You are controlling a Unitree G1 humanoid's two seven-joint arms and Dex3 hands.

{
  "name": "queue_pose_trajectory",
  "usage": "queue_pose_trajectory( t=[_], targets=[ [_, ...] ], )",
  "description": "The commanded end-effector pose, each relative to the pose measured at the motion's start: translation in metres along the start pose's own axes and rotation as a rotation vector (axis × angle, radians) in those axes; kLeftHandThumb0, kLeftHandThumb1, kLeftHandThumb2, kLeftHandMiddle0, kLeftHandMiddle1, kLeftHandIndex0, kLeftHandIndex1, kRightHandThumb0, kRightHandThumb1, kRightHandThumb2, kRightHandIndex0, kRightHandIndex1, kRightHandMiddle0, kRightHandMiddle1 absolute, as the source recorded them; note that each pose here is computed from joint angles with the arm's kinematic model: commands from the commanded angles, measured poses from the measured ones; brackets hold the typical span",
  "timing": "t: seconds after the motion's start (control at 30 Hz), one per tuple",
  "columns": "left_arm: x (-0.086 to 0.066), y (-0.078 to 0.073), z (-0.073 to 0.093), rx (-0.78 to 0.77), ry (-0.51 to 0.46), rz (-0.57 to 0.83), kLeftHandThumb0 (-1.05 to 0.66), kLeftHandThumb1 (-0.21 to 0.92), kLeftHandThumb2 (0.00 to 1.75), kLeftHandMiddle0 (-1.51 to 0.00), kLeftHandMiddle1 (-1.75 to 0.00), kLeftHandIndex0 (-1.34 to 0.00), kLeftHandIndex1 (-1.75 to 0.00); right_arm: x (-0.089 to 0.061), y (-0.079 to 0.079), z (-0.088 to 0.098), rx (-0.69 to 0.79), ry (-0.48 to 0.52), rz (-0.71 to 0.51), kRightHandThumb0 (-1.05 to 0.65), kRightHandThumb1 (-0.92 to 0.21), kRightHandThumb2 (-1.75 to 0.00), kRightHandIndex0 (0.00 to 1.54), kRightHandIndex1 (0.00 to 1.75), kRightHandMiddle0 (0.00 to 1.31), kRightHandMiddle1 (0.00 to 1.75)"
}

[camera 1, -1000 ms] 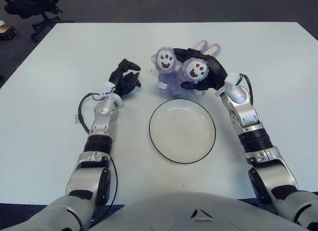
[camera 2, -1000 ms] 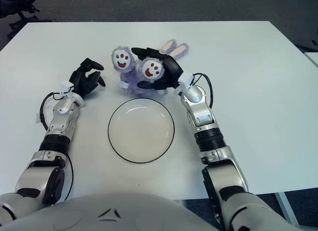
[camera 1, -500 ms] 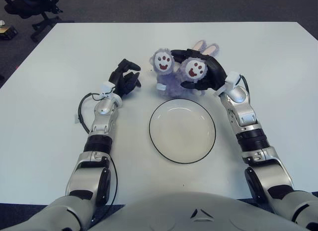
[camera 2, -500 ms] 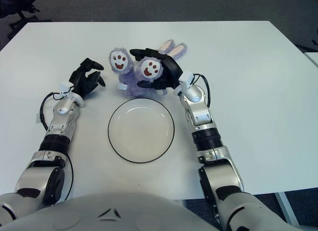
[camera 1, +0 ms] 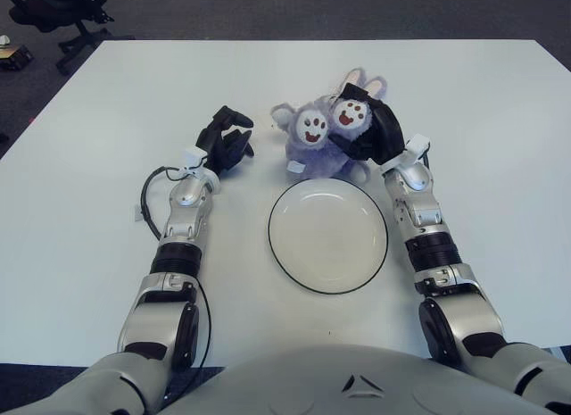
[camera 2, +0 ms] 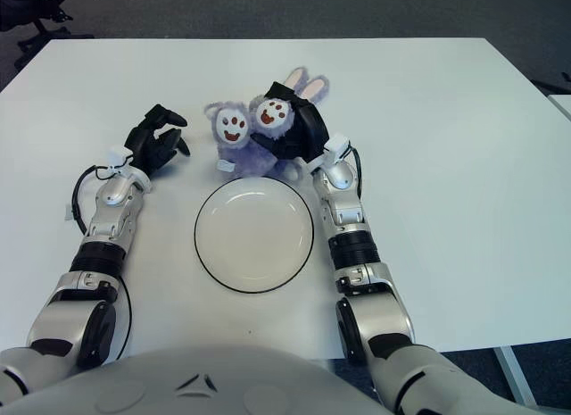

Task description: Put the doll into the plate.

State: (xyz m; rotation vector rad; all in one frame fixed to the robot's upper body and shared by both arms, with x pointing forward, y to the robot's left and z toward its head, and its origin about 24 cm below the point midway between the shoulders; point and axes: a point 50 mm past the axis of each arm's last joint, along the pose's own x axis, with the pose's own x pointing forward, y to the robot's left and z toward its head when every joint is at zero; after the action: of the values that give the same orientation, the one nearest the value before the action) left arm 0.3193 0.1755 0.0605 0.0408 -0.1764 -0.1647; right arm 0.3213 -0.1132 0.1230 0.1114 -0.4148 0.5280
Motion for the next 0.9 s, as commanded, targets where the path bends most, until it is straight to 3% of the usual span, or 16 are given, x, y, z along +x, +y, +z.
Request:
queue_pose_trajectory(
  t=[0.0,0.23,0.53,0.87],
  targets=[
    [-0.014,0.001,-0.021,-0.006,0.099,0.016,-0.36,0.92,0.30,-0.71,-1.75,-0.43,-1.51,-0.009,-0.009,0.000,0.024,0.026,-0.019,-0.02,-0.86,-0.07,0.86,1.75,0.69,1.75],
    [-0.013,0.003,-0.020,-0.004,0.101,0.017,-0.36,0.92,0.30,-0.72,-1.75,-0.43,-1.51,-0.016,-0.028,0.005,0.130,0.073,-0.030,-0.02,-0.87,-0.05,0.94,1.75,0.75,1.75],
    [-0.013,0.004,-0.021,0.018,0.097,0.010,-0.36,0.92,0.30,-0.72,-1.75,-0.43,-1.51,-0.014,-0.044,0.014,0.310,0.204,0.026,-0.23,-0.91,-0.05,1.04,1.75,0.82,1.75],
    [-0.011,0.004,-0.011,0.229,-0.056,-0.009,-0.36,0.92,0.28,-0.72,-1.75,-0.45,-1.49,-0.006,-0.050,0.014,0.441,0.259,0.115,-0.20,-0.92,-0.06,1.04,1.75,0.79,1.75]
  ],
)
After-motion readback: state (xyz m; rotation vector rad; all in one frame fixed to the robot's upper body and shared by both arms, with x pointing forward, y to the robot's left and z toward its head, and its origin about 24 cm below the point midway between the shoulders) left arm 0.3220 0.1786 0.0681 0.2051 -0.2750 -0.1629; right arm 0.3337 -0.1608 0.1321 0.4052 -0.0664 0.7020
